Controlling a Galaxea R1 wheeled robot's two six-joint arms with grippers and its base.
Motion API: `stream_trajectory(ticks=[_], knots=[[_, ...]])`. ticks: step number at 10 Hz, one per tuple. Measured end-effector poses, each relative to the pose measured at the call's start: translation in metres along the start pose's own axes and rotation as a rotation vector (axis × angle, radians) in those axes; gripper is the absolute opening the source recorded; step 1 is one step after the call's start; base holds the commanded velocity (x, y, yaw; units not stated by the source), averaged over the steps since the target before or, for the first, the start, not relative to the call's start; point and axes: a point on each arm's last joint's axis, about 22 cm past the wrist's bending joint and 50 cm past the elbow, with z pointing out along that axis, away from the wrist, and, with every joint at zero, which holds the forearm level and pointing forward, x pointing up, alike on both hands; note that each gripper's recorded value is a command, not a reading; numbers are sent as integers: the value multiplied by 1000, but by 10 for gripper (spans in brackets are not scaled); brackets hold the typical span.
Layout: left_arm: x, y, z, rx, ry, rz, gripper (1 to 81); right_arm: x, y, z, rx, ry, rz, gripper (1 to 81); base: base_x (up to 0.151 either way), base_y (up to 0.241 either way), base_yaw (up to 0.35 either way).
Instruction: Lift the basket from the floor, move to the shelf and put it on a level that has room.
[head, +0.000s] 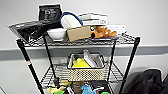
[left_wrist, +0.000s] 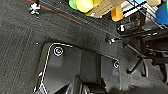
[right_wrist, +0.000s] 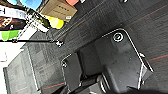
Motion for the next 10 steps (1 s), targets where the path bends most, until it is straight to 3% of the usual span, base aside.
stream_trajectory(ticks=[7,10], knots=[[-32,-20,61,71,-8,3,811,-33,58,85,-147,-8,-22,811,0,0,0],[-53,-22,84,96,-20,2,811,-59,66,116,-190,-27,-39,811,0,0,0]])
